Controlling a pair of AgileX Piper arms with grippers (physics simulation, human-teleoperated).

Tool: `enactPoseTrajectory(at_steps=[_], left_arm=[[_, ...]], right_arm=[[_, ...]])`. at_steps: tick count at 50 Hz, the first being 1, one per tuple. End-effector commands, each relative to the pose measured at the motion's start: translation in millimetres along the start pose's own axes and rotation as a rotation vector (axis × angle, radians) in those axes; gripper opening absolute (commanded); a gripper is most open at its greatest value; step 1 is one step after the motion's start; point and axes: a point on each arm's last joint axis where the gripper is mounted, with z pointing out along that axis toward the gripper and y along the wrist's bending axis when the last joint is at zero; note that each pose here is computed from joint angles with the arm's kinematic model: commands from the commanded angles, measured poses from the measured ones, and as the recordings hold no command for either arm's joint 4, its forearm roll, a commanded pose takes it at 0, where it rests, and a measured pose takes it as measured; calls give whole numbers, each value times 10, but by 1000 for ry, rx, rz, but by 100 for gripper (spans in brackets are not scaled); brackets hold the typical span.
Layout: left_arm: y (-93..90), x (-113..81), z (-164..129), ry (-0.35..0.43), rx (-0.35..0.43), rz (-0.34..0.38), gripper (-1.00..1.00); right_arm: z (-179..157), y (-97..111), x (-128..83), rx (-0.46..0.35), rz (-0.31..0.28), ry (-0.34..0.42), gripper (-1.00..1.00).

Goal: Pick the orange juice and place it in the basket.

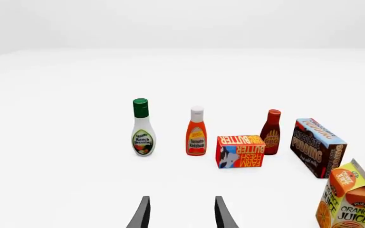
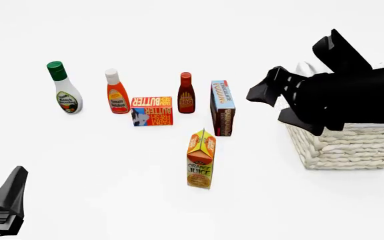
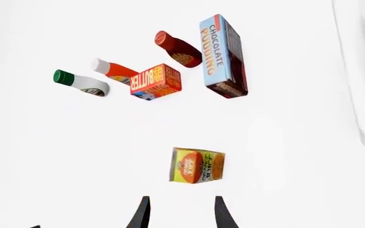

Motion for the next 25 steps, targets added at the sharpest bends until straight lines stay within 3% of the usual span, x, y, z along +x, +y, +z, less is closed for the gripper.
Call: enactPoseTrajectory(at_steps=[1, 25], left_arm=[[3, 2, 0, -1, -5, 1, 100], [3, 2, 0, 0, -5, 1, 100]], right_arm=[[115, 124, -2, 32, 16, 65, 100], [278, 345, -72, 108, 27, 161, 100]])
